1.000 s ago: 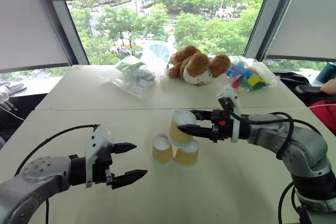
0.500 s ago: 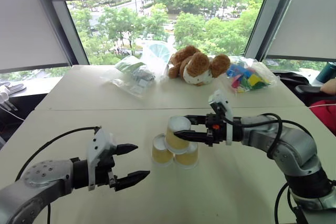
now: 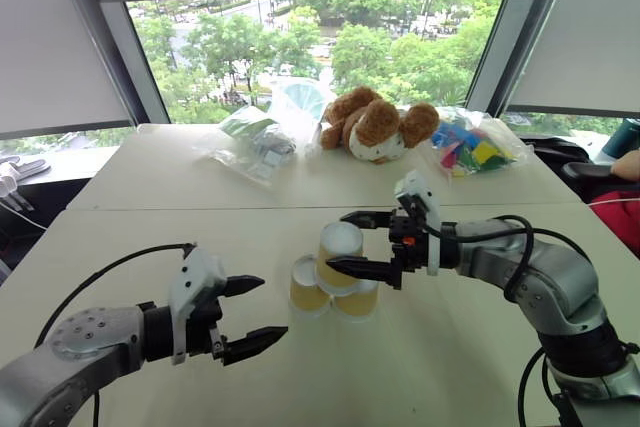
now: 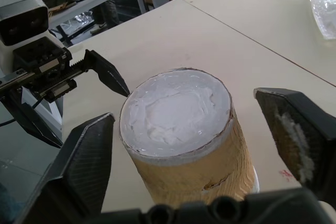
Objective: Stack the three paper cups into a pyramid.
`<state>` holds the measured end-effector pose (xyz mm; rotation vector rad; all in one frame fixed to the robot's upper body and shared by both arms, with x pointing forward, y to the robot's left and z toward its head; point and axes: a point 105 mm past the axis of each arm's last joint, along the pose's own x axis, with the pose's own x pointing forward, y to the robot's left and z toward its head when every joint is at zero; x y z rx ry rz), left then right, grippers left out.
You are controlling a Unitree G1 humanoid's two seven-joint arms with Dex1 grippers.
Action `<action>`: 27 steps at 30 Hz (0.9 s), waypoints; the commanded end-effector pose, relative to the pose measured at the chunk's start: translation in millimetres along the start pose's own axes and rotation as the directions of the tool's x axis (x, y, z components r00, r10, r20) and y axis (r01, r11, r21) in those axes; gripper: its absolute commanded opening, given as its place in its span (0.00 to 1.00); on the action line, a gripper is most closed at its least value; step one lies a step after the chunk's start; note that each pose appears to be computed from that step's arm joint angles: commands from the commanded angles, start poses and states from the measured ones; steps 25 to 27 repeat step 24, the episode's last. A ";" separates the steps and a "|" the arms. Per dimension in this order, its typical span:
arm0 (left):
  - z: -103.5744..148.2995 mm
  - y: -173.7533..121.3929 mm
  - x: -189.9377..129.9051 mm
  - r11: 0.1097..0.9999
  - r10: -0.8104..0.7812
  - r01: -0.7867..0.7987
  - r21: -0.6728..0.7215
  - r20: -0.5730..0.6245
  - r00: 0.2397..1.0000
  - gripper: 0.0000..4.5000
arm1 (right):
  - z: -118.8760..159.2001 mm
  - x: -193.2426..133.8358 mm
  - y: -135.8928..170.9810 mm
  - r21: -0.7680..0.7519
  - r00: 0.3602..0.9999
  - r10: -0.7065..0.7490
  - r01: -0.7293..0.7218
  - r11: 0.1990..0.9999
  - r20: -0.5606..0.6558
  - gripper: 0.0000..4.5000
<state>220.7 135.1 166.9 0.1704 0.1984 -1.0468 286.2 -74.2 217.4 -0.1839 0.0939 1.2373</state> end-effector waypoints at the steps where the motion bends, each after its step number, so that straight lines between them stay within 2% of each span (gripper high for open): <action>1: 6.3 2.0 -2.2 1.000 0.014 -0.014 0.017 0.032 0.999 1.00 | 19.7 -7.2 -1.0 -0.055 0.999 -0.012 0.015 0.998 0.047 1.00; 10: 1.0 7.0 -2.4 1.000 0.008 -0.007 -0.012 0.034 0.999 1.00 | 48.6 -32.7 -3.8 -0.025 0.984 -0.059 0.064 0.998 0.171 1.00; 14: -1.0 9.0 -3.7 1.000 -0.004 0.004 -0.022 0.027 1.000 1.00 | 65.0 -73.4 -13.3 0.025 0.951 -0.195 0.195 0.981 0.240 1.00; 17: -4.3 8.2 -4.9 0.999 -0.011 0.012 -0.034 0.016 1.000 1.00 | 49.7 -103.0 -9.2 0.101 0.940 -0.285 0.270 0.957 0.188 1.00; 23: -15.6 11.0 -11.1 0.997 0.027 -0.027 -0.070 -0.003 1.000 1.00 | -30.3 -143.9 22.4 0.211 0.921 -0.364 0.387 0.898 -0.138 1.00; 24: -17.7 11.5 -11.7 0.997 0.032 -0.033 -0.071 -0.005 0.999 1.00 | -37.8 -146.8 23.8 0.212 0.914 -0.372 0.400 0.892 -0.160 1.00; 27: -17.7 11.5 -11.7 0.997 0.032 -0.033 -0.071 -0.005 0.999 1.00 | -37.8 -146.8 23.8 0.212 0.914 -0.372 0.400 0.892 -0.160 1.00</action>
